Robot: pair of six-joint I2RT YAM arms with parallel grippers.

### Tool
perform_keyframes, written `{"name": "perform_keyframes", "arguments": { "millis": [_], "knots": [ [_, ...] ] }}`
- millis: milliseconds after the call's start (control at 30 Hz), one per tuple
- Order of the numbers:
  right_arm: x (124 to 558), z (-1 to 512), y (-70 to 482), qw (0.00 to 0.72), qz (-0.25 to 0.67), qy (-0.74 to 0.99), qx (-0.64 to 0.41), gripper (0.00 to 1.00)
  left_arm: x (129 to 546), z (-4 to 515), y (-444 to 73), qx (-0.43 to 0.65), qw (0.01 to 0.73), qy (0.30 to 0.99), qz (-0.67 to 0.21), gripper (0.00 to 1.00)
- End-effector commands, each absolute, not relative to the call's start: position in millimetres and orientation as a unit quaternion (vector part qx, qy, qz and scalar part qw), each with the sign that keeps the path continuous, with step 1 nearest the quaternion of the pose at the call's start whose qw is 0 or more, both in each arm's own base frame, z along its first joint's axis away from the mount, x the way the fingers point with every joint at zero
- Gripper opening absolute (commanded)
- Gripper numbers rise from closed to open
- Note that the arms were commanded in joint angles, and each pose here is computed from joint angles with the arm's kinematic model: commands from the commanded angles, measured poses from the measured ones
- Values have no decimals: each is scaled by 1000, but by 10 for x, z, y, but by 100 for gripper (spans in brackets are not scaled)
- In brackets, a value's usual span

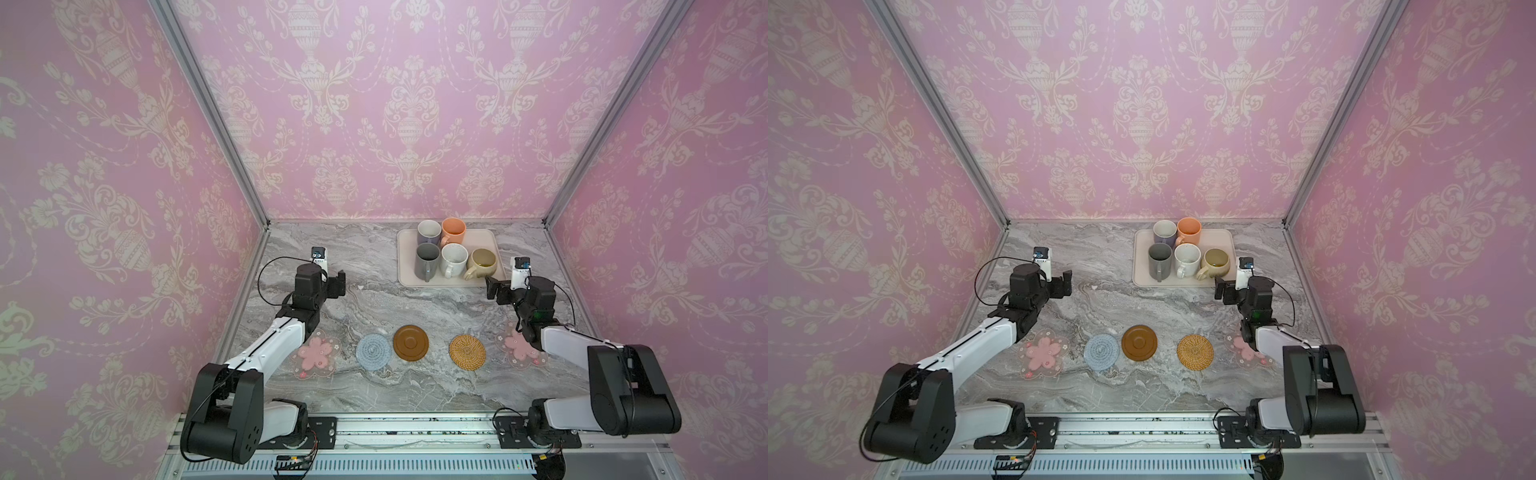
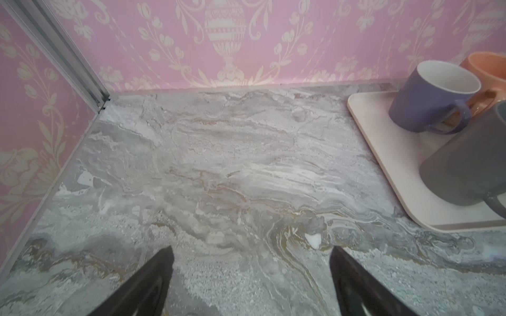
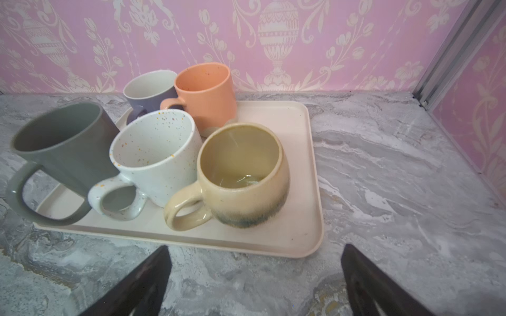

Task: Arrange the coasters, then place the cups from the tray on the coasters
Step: 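Reach the left gripper over the light-blue woven coaster while the right arm shifts slightly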

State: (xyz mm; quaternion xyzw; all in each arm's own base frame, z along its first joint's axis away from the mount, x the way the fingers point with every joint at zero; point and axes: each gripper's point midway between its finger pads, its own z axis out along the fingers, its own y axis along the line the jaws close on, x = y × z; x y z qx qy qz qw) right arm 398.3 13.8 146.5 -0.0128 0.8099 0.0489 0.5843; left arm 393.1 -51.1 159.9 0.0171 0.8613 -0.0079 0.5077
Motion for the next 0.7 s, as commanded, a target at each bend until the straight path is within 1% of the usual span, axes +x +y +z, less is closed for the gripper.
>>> {"name": "perform_keyframes", "arguments": {
  "millis": [0, 67, 133, 200, 300, 333, 367, 400, 433, 567, 667],
  "knots": [
    [3861, 1493, 148, 557, 48, 829, -4, 98, 3747, 1476, -507, 13, 431, 901, 41, 87],
    [3790, 1563, 177, 541, 50, 840, -2, 96, 3693, 1509, -677, 29, 415, 909, 35, 79],
    [3716, 1605, 175, 530, 42, 847, 4, 95, 3629, 1515, -828, 29, 392, 920, 10, 70],
    [3632, 1652, 199, 528, 38, 849, 3, 93, 3543, 1487, -962, 28, 366, 930, -12, 65],
    [3507, 1722, 192, 525, 33, 850, 13, 93, 3389, 1461, -1115, 38, 343, 938, -13, 61],
    [3468, 1738, 172, 523, 31, 852, 24, 93, 3329, 1450, -1154, 38, 337, 941, -14, 57],
    [3433, 1754, 154, 519, 32, 854, 35, 91, 3264, 1430, -1193, 36, 328, 944, -20, 53],
    [3404, 1756, 143, 513, 32, 857, 42, 88, 3209, 1402, -1228, 33, 318, 947, -30, 47],
    [3370, 1749, 128, 505, 30, 861, 49, 86, 3135, 1357, -1259, 28, 304, 951, -39, 44],
    [3279, 1739, 78, 476, 26, 876, 74, 85, 2811, 1132, -1376, 16, 250, 966, -59, 31],
    [3256, 1782, 88, 476, 35, 875, 86, 85, 2565, 968, -1458, 9, 216, 974, -71, 20]
  ]
}}
